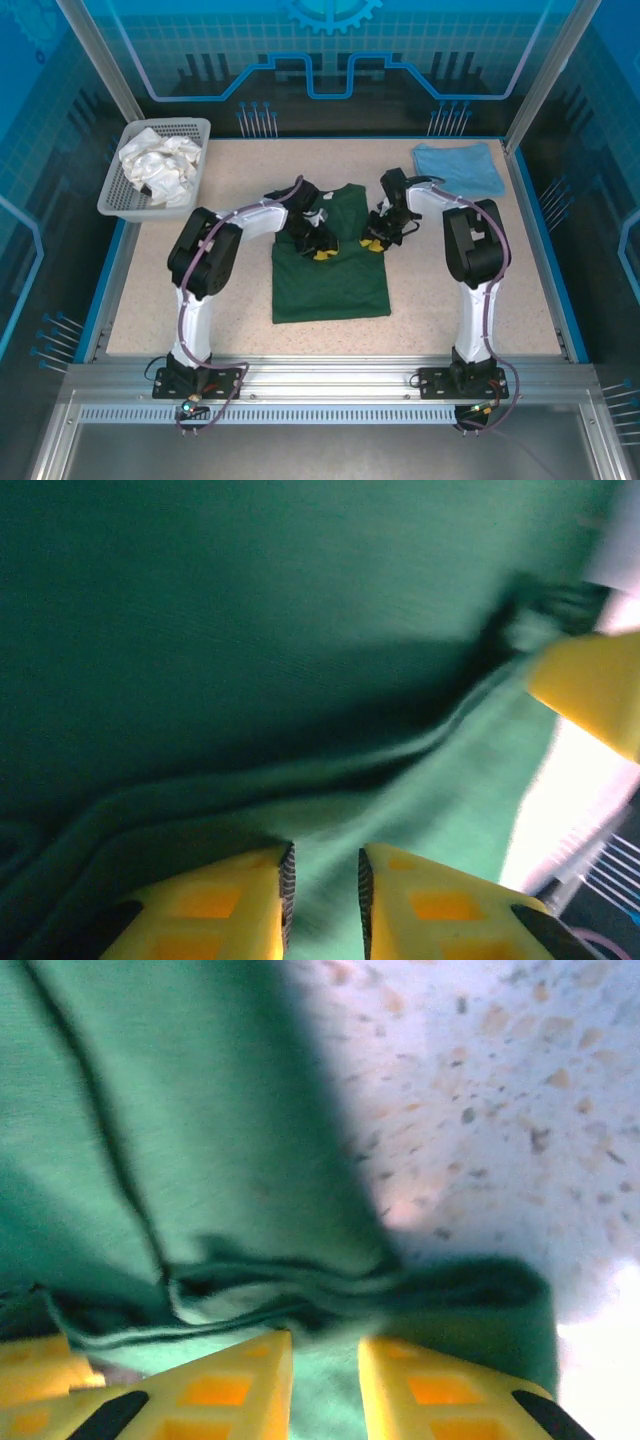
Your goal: Fold and stack the t-shirts
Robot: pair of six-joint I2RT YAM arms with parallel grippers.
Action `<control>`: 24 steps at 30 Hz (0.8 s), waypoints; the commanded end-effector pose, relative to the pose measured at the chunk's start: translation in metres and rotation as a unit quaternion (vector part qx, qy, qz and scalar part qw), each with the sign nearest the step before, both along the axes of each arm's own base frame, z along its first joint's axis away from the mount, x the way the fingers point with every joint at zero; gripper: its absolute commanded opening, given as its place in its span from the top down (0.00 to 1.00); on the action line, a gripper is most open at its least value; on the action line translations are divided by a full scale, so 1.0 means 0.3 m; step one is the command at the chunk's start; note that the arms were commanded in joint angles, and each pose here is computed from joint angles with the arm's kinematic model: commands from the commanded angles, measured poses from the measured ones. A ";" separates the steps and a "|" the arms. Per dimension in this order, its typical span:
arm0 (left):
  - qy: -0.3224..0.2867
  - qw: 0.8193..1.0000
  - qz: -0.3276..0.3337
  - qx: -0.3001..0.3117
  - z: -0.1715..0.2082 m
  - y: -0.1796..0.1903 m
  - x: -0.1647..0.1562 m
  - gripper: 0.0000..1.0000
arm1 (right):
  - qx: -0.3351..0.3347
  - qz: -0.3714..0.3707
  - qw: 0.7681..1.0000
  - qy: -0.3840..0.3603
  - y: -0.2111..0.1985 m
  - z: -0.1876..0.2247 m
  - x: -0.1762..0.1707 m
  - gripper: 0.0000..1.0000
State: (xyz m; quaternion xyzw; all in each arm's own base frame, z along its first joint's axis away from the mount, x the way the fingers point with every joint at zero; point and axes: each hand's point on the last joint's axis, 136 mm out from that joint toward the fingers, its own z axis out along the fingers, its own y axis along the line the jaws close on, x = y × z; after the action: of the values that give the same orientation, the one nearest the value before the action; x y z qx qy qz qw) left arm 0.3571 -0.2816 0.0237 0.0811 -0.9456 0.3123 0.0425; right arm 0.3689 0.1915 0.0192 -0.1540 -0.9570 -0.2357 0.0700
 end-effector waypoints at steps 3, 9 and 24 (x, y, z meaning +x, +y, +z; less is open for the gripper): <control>0.050 0.995 0.075 0.029 -0.029 0.108 0.035 0.66 | 0.000 -0.009 1.000 0.013 0.004 -0.004 -0.001 0.67; -0.008 0.997 0.072 -0.029 0.208 0.089 0.073 0.35 | 0.030 -0.013 0.998 -0.050 0.019 0.152 0.007 0.52; 0.109 0.984 0.143 -0.003 0.178 0.460 -0.488 0.30 | 0.076 0.046 0.995 -0.055 0.021 0.104 -0.562 0.35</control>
State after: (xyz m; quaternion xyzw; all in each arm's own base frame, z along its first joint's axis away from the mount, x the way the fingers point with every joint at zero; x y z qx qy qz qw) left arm 0.2672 -0.1427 0.1043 0.2192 -0.9230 0.3161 0.0017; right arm 0.2255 0.1950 0.0583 -0.0934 -0.9432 -0.3182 0.0187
